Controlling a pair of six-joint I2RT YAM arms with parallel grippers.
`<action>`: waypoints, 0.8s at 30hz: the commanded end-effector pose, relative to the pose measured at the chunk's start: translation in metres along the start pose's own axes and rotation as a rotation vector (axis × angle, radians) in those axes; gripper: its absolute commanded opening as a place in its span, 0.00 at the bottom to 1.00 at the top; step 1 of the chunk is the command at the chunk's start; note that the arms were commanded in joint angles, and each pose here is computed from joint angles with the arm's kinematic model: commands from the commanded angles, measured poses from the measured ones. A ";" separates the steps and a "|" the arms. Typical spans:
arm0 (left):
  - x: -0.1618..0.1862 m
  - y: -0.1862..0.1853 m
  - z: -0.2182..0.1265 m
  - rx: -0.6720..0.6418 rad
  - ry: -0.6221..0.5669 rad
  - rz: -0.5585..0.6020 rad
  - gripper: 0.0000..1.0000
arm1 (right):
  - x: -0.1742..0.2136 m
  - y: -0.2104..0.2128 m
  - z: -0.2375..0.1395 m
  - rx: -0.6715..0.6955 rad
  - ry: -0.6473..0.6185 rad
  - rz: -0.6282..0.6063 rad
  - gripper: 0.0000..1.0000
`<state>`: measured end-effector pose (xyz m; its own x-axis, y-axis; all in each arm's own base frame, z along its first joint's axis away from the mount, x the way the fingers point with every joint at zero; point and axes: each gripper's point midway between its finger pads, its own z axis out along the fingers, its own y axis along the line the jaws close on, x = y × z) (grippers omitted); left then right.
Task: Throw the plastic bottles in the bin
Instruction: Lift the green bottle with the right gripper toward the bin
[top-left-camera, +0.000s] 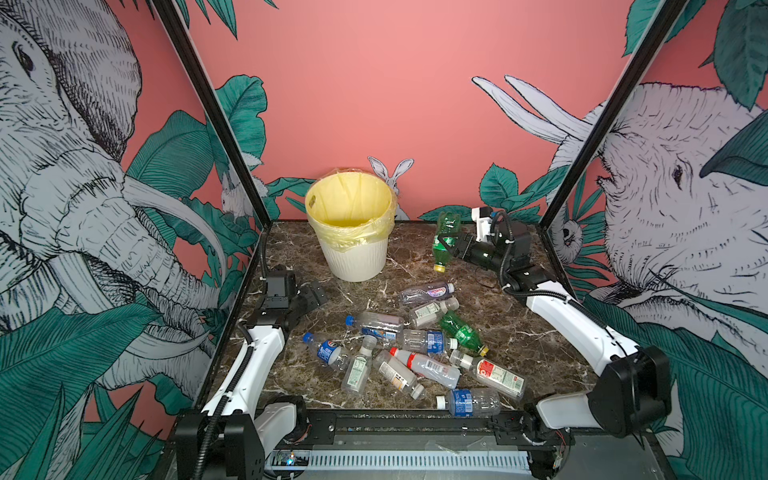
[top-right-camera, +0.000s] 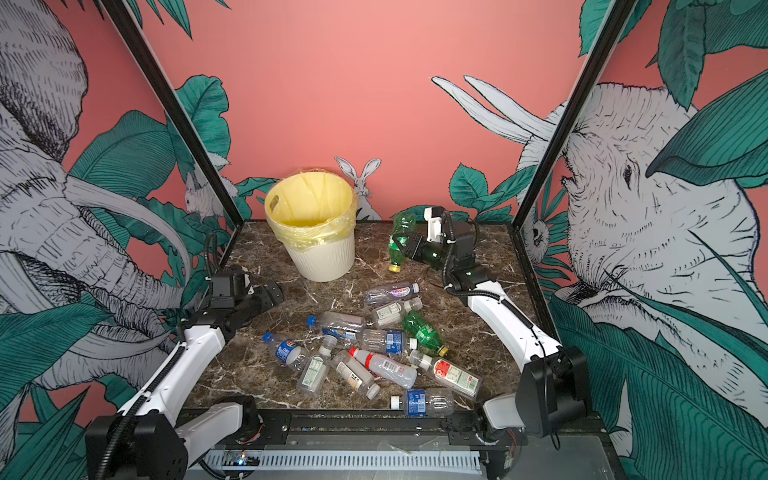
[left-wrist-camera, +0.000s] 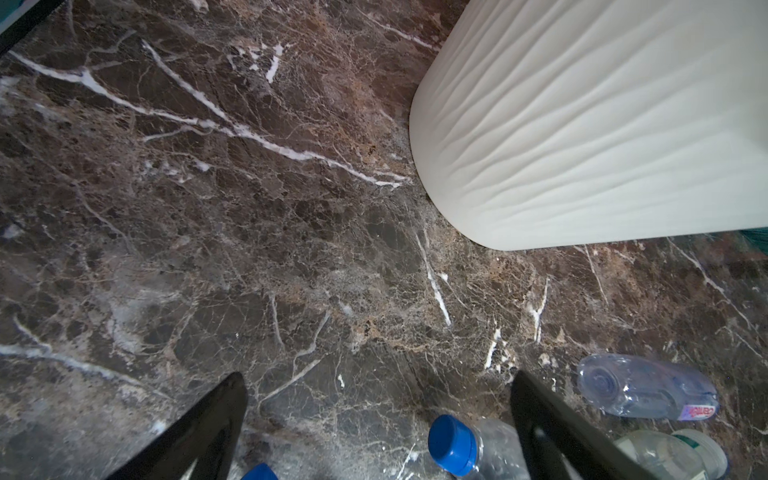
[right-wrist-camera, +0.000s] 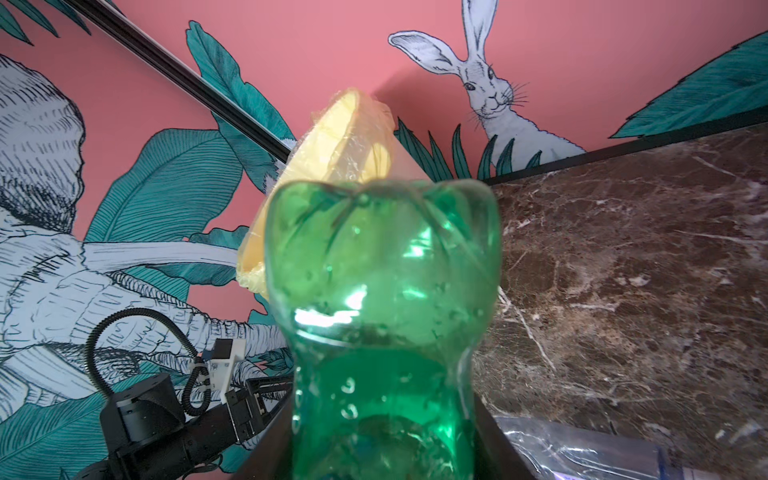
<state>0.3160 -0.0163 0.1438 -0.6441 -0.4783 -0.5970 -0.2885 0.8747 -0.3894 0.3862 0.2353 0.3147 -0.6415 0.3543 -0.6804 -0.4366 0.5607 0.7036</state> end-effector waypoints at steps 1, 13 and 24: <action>0.000 0.000 -0.001 0.008 -0.008 -0.022 0.99 | -0.020 0.038 0.001 -0.148 -0.065 -0.033 0.39; -0.001 0.000 -0.001 0.006 -0.003 -0.024 0.99 | -0.023 0.074 0.012 -0.351 -0.077 -0.030 0.40; 0.001 0.000 0.001 0.007 0.001 -0.033 0.99 | -0.007 0.057 0.013 -0.302 -0.066 -0.034 0.40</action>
<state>0.3168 -0.0168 0.1428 -0.6412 -0.4926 -0.5884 -0.2979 0.8664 -0.4008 0.3795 0.2761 0.3463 -0.6285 0.3795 -0.6790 -0.5900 0.3362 0.7340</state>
